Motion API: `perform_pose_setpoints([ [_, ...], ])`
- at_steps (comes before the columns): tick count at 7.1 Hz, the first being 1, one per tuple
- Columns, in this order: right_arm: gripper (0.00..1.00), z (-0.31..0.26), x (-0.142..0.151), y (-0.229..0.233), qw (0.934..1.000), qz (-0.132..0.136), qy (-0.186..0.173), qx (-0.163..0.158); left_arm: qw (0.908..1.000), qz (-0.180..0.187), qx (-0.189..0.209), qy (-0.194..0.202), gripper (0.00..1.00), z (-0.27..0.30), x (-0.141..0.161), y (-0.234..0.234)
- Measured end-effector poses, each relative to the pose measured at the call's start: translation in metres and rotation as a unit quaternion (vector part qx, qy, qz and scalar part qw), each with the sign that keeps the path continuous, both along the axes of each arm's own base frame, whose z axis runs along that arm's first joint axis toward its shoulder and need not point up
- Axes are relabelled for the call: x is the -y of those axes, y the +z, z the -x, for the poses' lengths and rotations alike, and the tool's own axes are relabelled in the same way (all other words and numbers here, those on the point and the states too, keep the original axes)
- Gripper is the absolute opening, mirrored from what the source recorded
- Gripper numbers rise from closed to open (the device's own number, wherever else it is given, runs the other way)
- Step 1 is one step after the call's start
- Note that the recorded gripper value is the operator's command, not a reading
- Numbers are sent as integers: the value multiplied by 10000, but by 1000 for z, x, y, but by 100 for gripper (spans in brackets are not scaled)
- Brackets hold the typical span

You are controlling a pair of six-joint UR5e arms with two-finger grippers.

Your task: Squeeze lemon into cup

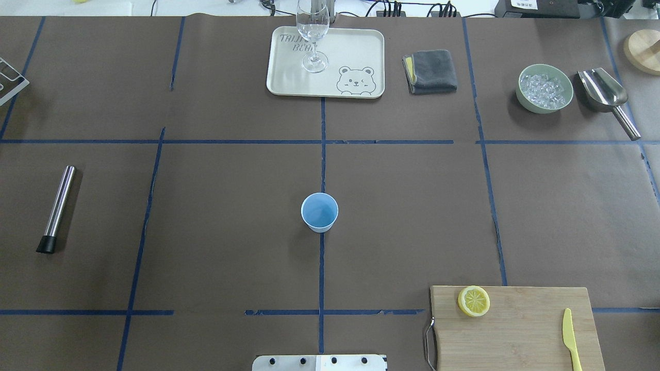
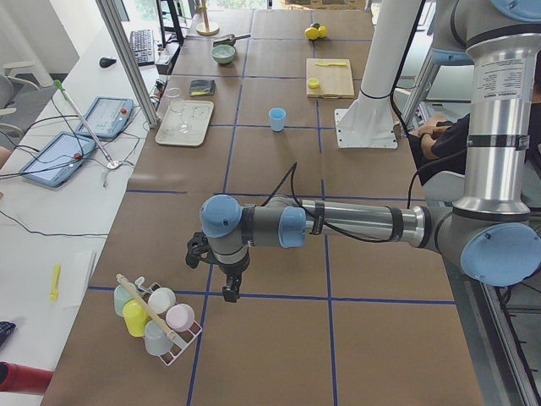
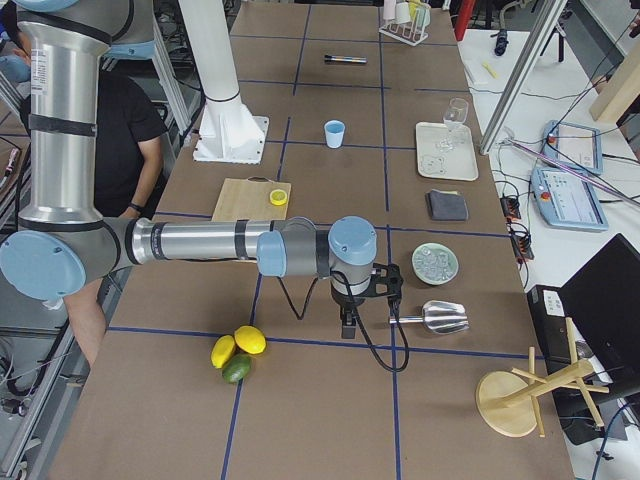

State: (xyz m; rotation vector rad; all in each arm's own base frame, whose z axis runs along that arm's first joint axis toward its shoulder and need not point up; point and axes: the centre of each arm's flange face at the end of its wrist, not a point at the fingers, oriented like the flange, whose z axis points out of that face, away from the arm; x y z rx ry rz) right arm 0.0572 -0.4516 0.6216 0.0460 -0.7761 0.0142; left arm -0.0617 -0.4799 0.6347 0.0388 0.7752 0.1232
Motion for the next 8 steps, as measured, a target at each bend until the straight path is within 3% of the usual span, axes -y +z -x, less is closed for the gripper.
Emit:
perform_pose_setpoints([
  [4,100,0,5,-7,10000,-81,-3,-5,10000,-74,-1,1,100,0,0,-7],
  [7,100,31,35,-65,9962,-838,-210,120,9999,-119,-6,0,100,1,1,-11],
  [8,100,60,42,-83,9946,-953,-382,169,9999,-143,-3,-1,100,1,1,-13],
])
